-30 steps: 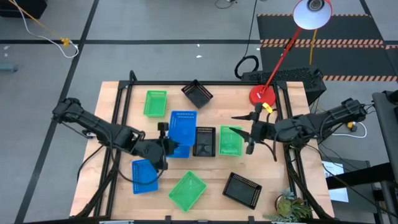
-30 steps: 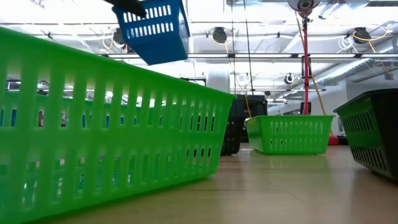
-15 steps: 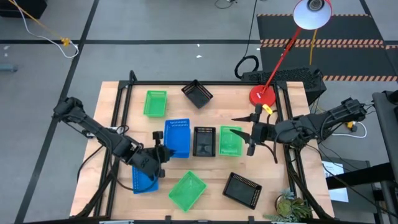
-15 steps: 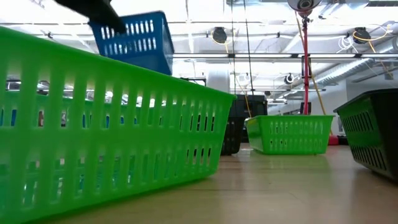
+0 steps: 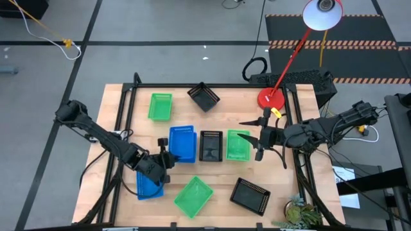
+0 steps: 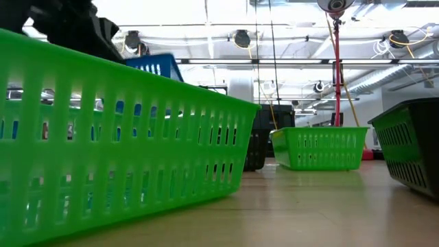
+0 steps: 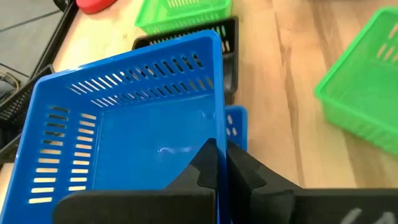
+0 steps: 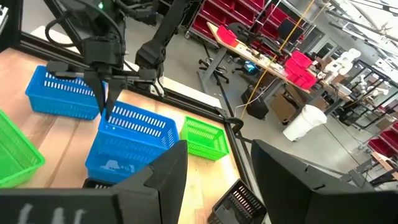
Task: Stack baskets by color
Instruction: Stack the top blue bin on the middle left blue bin, then stack the blue bin on top of stacked blue bins
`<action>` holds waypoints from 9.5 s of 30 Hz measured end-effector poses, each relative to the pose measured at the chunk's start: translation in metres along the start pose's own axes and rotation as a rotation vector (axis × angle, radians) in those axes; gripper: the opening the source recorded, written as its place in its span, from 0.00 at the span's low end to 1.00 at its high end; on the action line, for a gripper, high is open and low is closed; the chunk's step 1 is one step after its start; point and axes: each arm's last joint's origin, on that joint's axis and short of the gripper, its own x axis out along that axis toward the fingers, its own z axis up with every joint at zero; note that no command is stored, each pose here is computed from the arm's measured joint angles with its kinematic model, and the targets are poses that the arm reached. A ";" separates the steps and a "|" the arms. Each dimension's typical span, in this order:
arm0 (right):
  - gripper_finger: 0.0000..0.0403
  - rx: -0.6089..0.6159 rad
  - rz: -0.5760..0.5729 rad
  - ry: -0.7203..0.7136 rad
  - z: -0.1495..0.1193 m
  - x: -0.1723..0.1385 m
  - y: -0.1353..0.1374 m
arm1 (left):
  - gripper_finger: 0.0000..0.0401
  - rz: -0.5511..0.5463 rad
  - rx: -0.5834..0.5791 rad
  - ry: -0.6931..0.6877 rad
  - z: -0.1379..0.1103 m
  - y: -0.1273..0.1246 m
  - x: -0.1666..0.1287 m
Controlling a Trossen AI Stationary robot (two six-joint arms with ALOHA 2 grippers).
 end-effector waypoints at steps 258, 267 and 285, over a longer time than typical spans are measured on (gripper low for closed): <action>0.42 -0.079 0.015 0.023 -0.003 0.000 0.001 | 0.04 0.057 0.209 0.560 0.065 0.035 -0.034; 0.42 -0.079 0.015 0.023 -0.003 0.000 0.001 | 0.04 0.048 0.201 0.555 0.044 0.034 -0.006; 0.42 -0.079 0.014 0.023 -0.003 0.000 0.001 | 0.02 -0.051 0.133 0.504 0.023 0.029 0.023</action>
